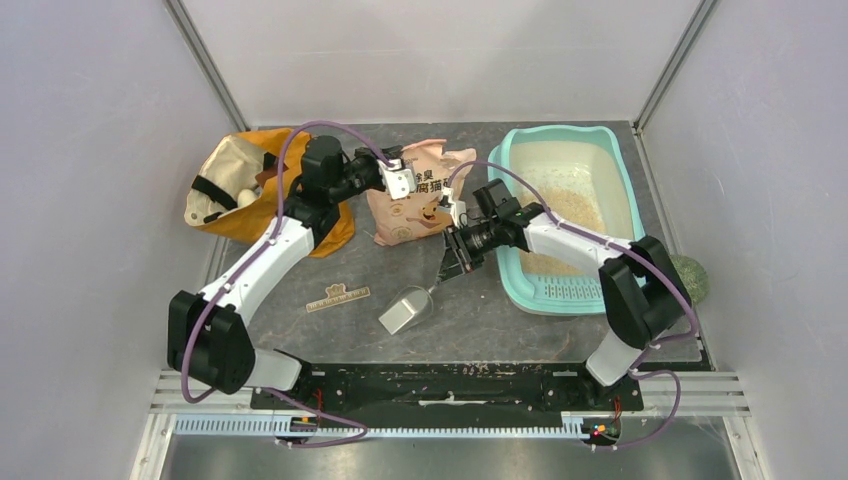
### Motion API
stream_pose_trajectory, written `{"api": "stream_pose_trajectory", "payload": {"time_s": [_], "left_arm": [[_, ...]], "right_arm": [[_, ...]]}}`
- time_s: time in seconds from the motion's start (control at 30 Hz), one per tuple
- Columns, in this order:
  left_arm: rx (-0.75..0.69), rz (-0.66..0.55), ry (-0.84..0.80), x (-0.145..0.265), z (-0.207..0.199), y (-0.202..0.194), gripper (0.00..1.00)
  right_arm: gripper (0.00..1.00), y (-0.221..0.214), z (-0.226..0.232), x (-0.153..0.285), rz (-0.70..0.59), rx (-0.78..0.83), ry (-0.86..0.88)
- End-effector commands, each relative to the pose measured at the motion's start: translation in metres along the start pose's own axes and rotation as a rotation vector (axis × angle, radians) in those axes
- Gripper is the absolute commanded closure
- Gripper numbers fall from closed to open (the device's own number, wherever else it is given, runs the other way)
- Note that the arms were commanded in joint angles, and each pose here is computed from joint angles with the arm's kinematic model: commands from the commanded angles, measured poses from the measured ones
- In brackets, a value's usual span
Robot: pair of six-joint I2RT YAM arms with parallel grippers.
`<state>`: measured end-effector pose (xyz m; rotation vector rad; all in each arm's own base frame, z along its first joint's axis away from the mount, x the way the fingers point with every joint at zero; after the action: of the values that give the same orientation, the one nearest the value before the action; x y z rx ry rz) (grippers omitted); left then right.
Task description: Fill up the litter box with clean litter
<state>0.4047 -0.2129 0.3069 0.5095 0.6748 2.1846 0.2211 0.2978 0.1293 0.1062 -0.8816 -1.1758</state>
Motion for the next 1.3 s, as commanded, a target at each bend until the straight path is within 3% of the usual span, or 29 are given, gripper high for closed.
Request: {"api": "stream_pose_trajectory", "payload": {"time_s": [0.0, 0.53, 0.67, 0.8, 1.07, 1.27], "left_arm": [[-0.003, -0.003, 0.064, 0.015, 0.017, 0.012, 0.98], [-0.025, -0.006, 0.052, 0.016, 0.016, 0.013, 0.98], [-0.008, -0.003, 0.052, 0.015, 0.015, 0.012, 0.98], [0.002, -0.006, 0.045, 0.018, 0.012, 0.013, 0.98], [0.041, -0.009, 0.015, 0.024, 0.002, 0.016, 0.98], [0.108, -0.063, -0.056, 0.032, -0.005, 0.035, 0.98]], "right_arm": [[0.95, 0.014, -0.021, -0.013, -0.045, 0.062, -0.048], [0.45, -0.011, -0.050, -0.008, 0.021, 0.063, -0.216], [0.35, 0.000, -0.043, -0.002, -0.002, 0.082, -0.221], [0.16, 0.020, -0.026, 0.010, -0.055, 0.122, -0.214], [0.07, 0.067, 0.021, 0.067, -0.201, 0.273, -0.226], [0.04, 0.117, 0.020, 0.149, -0.359, 0.370, -0.347]]}}
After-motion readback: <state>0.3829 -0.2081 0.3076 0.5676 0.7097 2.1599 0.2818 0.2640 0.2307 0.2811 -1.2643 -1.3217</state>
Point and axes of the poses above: each gripper's point midway between its finger pads, its own x axis back along the fingers, its own z axis along the line the jaws close on, y = z × x, the point moved 1 cm from there along x, back along the fingers, and after that the axes turned 6 degrees about x, right-handed, at the moved point
